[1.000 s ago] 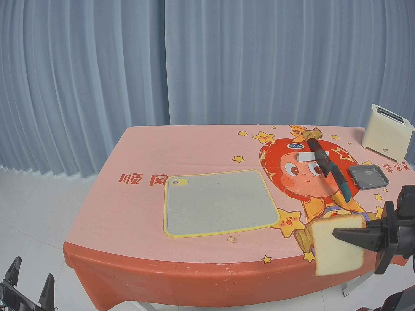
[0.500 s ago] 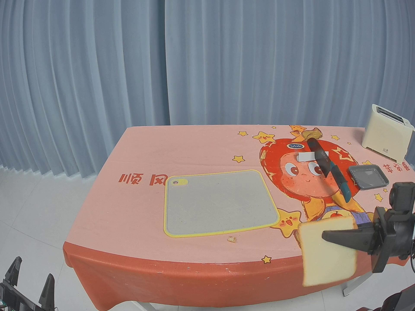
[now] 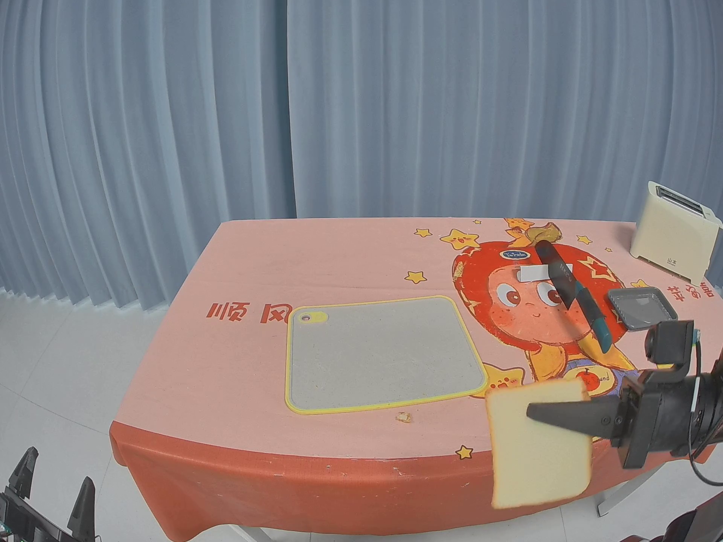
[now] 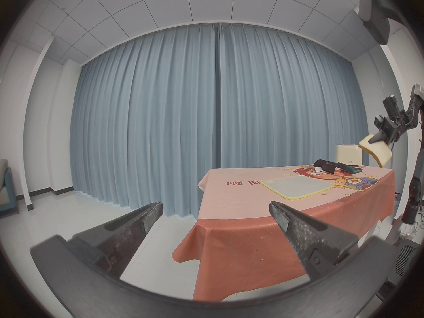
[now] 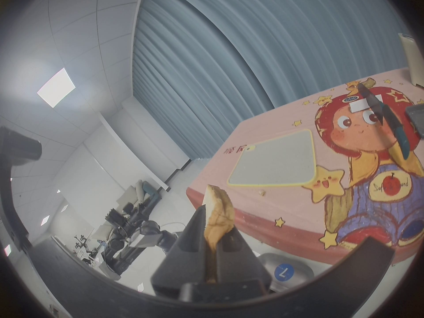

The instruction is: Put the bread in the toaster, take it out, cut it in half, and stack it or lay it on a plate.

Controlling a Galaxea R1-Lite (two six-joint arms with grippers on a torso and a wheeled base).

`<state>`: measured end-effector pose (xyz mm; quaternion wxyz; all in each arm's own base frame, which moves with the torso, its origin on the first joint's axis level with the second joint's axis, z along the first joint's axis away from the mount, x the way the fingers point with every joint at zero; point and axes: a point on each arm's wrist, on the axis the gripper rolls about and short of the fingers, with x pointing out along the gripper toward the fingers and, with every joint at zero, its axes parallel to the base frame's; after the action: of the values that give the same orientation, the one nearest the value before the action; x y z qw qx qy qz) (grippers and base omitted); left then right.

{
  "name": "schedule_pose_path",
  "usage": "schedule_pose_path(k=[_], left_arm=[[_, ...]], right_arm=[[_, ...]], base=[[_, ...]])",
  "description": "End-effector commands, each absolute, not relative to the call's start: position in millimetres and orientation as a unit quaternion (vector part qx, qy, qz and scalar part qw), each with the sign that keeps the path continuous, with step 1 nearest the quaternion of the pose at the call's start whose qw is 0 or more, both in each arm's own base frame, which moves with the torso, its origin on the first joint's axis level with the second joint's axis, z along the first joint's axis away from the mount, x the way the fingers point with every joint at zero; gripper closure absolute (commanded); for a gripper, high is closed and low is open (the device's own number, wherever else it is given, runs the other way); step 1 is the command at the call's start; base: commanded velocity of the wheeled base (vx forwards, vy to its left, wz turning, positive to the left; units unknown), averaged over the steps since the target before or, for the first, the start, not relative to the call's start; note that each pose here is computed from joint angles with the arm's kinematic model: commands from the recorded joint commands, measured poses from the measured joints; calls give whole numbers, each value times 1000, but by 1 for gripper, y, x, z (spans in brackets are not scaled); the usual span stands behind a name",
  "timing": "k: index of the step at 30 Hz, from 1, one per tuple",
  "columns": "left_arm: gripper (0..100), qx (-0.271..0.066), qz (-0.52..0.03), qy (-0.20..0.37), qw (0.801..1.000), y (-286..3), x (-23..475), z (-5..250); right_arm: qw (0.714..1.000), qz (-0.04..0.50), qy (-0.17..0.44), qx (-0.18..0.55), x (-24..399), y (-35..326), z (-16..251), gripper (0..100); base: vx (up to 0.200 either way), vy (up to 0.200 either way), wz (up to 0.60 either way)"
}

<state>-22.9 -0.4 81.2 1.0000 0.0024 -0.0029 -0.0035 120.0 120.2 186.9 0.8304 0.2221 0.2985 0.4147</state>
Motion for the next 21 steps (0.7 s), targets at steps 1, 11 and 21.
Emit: schedule_pose_path(k=[1,11,21], left_arm=[[0,2,-3,-2,1000,0,-23,76],[0,2,-3,-2,1000,0,-23,76],[0,2,-3,-2,1000,0,-23,76]], right_arm=[[826,417,321,204,112,124,174,100],[828,423,312,195,110,133,166,100],[818,433,273,263,129,156,167,100]], base=[[0,0,0],[0,0,0],[0,0,0]])
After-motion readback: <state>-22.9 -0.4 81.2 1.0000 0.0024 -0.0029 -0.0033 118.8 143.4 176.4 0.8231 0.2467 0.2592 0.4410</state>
